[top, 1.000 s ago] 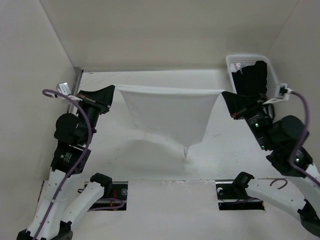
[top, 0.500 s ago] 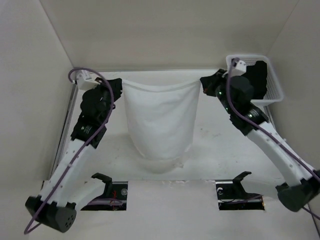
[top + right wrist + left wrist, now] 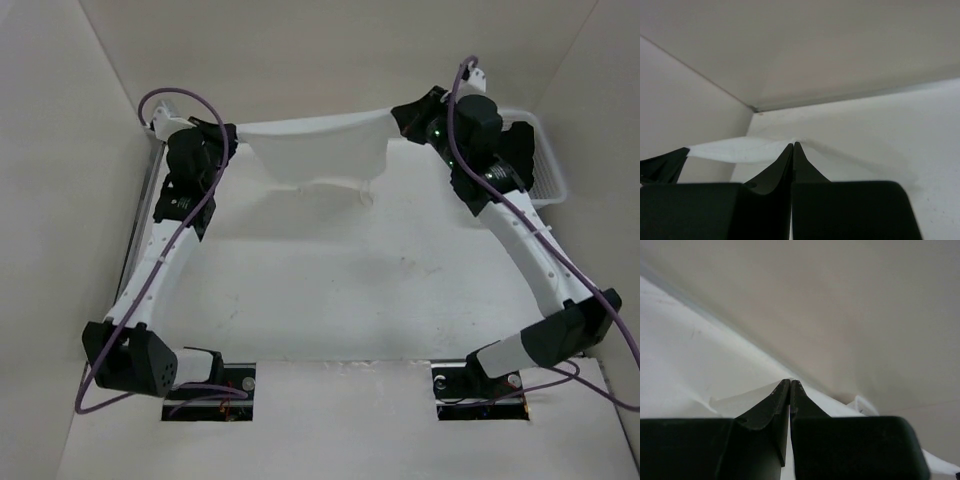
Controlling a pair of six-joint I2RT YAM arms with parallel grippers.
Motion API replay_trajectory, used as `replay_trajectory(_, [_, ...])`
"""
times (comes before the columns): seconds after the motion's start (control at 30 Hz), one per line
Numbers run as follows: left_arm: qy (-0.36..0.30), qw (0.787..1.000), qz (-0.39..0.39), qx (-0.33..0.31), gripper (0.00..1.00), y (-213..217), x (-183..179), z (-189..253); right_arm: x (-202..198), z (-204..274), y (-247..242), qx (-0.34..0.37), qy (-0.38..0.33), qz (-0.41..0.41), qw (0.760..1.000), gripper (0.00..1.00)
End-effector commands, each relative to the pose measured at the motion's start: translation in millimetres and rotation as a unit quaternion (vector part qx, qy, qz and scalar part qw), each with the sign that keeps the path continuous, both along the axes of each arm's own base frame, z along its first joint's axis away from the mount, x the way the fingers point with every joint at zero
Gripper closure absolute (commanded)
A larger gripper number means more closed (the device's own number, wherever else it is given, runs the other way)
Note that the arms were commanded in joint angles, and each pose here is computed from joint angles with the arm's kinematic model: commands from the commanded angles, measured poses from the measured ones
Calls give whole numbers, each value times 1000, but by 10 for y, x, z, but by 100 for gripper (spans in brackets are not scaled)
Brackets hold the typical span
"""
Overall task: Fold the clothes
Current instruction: Flatten the tank top out
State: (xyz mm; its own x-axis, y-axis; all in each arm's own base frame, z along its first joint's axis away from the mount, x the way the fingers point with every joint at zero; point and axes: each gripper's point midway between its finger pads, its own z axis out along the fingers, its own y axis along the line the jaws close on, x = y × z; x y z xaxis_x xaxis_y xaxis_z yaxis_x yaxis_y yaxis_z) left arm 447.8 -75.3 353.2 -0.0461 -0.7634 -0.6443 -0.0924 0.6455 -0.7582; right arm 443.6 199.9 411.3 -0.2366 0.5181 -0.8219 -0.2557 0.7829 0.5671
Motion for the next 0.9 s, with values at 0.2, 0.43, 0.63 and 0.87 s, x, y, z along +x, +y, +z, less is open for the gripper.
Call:
replay_trajectory(0.2, [-65, 997, -29, -22, 99, -150, -531, 14, -540, -414, 39, 22, 3, 26, 999, 100])
replay_trajectory(0.43, [39, 999, -21, -10, 98, 8, -998, -1351, -914, -1909, 119, 12, 116, 42, 992, 100])
replay_trajectory(0.63, [113, 993, -24, -20, 99, 111, -1632, -2239, -1505, -2890, 117, -10, 201, 61, 978, 100])
replay_trajectory(0.87, [166, 984, -49, -51, 99, 9, -2189, -2491, -2321, -3117, 184, 7, 242, 96, 965, 100])
